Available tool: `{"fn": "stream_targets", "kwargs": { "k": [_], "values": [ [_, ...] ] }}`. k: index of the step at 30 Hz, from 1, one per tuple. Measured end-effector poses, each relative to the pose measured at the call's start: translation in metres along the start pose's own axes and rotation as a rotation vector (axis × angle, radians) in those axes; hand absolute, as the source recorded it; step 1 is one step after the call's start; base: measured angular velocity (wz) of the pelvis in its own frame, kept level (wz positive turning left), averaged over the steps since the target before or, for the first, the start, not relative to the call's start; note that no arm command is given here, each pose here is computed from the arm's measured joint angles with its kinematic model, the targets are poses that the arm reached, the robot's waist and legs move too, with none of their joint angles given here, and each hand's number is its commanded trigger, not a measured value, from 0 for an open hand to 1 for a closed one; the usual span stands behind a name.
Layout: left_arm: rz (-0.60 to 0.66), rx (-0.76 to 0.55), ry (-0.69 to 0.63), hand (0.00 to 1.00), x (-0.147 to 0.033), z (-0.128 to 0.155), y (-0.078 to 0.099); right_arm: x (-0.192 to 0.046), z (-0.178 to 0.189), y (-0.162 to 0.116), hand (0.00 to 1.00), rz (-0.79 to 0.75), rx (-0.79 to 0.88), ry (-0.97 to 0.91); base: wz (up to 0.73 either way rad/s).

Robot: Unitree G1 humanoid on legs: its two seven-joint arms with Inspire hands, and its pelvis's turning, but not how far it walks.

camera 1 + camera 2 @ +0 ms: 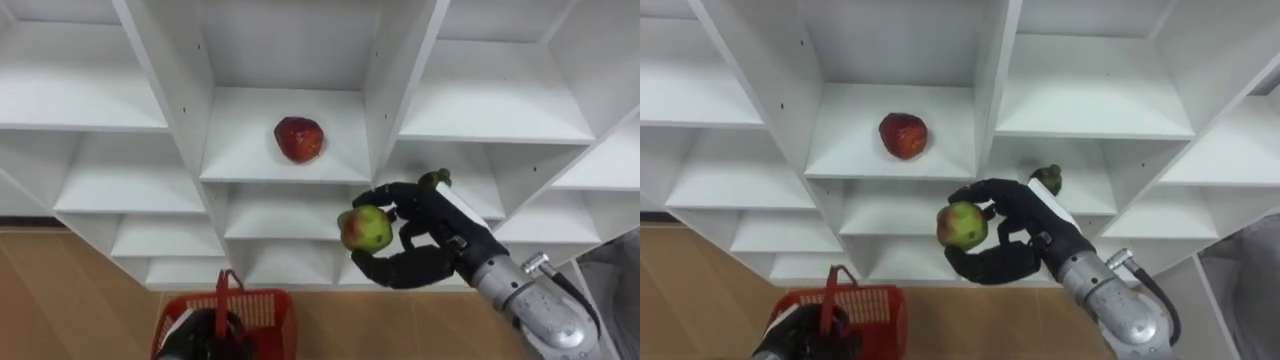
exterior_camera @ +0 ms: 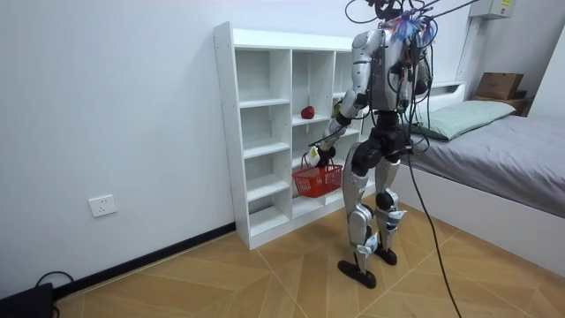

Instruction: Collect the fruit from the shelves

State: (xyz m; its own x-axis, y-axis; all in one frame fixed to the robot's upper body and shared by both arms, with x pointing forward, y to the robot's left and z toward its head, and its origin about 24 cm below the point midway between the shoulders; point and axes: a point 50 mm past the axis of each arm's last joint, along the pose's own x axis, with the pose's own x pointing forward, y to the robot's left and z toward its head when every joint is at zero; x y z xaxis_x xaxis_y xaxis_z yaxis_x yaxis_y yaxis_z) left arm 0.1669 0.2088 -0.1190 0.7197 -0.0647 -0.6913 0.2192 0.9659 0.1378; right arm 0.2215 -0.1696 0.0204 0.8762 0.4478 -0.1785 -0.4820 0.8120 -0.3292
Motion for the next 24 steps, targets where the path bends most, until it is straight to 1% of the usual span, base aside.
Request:
{"fn": "stream_targets", "kwargs": {
  "k": [5, 10, 13, 17, 20, 24],
  "values": [
    [-0.058, 0.030, -0.065, 1.00, 0.003, 0.016, -0.006, 0.006, -0.007, 0.002, 1.00, 0.019, 0.003, 0.016, 0.01],
    [-0.082, 0.042, -0.093, 1.00, 0.003, 0.021, -0.009, 0.010, -0.015, 0.003, 1.00, 0.007, 0.048, 0.038, 0.00],
    [-0.088, 0.046, -0.140, 1.00, 0.004, 0.033, -0.010, 0.013, -0.015, 0.004, 1.00, 0.013, 0.049, 0.039, 0.02],
    [-0.116, 0.051, -0.234, 1.00, 0.003, 0.054, -0.017, 0.019, -0.014, 0.007, 1.00, 0.041, 0.077, 0.029, 0.07],
    [-0.133, 0.057, -0.260, 1.00, 0.004, 0.060, -0.018, 0.026, -0.014, 0.008, 1.00, 0.062, 0.074, 0.025, 0.00],
    [-0.142, 0.063, -0.267, 1.00, 0.004, 0.062, -0.020, 0.026, -0.019, 0.009, 1.00, 0.063, 0.084, 0.046, 0.02]
  ]
}}
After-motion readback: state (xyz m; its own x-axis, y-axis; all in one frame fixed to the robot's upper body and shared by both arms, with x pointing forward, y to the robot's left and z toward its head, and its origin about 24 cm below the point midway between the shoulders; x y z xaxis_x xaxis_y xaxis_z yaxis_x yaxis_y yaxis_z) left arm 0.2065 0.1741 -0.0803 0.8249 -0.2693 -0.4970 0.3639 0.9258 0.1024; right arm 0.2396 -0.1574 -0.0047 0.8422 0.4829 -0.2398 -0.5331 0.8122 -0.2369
